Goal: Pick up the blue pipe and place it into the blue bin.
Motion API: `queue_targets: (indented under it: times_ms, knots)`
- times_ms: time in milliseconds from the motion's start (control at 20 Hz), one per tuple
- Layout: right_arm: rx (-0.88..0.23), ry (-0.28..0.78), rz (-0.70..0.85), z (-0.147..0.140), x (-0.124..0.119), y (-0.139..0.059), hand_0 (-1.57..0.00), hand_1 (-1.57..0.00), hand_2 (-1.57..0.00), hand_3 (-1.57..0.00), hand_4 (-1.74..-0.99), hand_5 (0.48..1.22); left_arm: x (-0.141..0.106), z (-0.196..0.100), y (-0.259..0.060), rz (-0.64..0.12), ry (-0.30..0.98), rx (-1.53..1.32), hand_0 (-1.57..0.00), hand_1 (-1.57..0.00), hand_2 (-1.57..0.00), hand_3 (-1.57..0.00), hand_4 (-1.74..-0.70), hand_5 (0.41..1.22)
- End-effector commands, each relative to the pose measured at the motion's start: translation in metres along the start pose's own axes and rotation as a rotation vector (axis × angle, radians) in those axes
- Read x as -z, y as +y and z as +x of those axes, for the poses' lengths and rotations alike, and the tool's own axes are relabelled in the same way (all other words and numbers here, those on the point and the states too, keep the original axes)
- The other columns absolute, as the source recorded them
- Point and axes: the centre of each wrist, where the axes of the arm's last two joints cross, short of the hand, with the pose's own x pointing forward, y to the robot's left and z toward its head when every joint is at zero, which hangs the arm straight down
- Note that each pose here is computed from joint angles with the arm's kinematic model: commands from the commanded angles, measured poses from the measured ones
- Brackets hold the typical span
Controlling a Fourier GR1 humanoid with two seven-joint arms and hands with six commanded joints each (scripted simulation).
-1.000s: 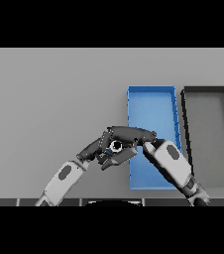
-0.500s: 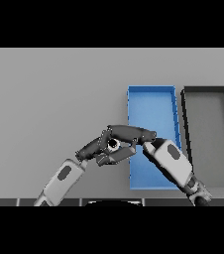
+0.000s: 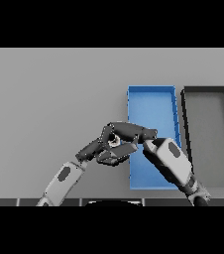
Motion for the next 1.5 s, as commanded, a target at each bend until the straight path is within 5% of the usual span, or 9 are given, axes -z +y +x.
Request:
queue_targets:
  times_ms: [0, 150, 350, 600, 750, 1150, 1450]
  knots:
    - [0.05, -0.002, 0.003, 0.002, 0.002, -0.004, -1.57, -1.57, -1.57, -1.57, -1.49, 1.221, 0.0, -0.001, -0.001, 0.001, 0.01, -0.001, -0.02, -0.02, -0.02, -0.02, -0.91, 0.564]
    - [0.132, -0.02, -0.021, 0.033, 0.003, -0.013, -1.57, -1.57, -1.57, -1.57, -1.49, 1.221, -0.003, 0.001, -0.003, 0.007, 0.007, -0.001, -0.01, -0.01, -0.01, -0.01, -0.92, 0.515]
    - [0.063, -0.114, -0.01, 0.087, 0.016, -0.025, -1.57, -1.57, -1.57, -1.57, -1.494, 1.221, -0.005, 0.002, -0.002, -0.001, 0.015, -0.006, 0.0, 0.0, 0.0, 0.0, -0.93, 0.493]
    - [0.009, -0.179, -0.216, 0.136, 0.013, -0.071, -1.57, -1.57, -1.57, -1.57, -1.496, 1.221, -0.006, 0.005, -0.001, -0.001, -0.003, 0.017, 0.0, 0.0, 0.0, 0.0, -0.91, 0.486]
    - [-0.038, -0.117, -0.379, 0.137, 0.003, -0.104, -1.57, -1.57, -1.57, -1.57, -1.498, 1.221, -0.007, 0.004, 0.006, 0.018, 0.014, 0.027, 0.0, 0.0, 0.0, 0.0, -0.89, 0.486]
    - [0.091, 0.159, -0.734, 0.054, -0.067, -0.158, -1.57, -1.57, -1.57, -1.57, -1.499, 1.221, -0.008, 0.004, 0.006, 0.007, 0.017, 0.031, 0.0, 0.0, 0.0, 0.0, -0.88, 0.482]
    - [0.226, 0.417, -0.907, -0.006, -0.103, -0.142, -1.57, -1.57, -1.57, -1.57, -1.499, 1.221, -0.012, 0.002, 0.006, 0.008, 0.006, 0.03, 0.0, 0.0, 0.0, 0.0, -0.87, 0.48]
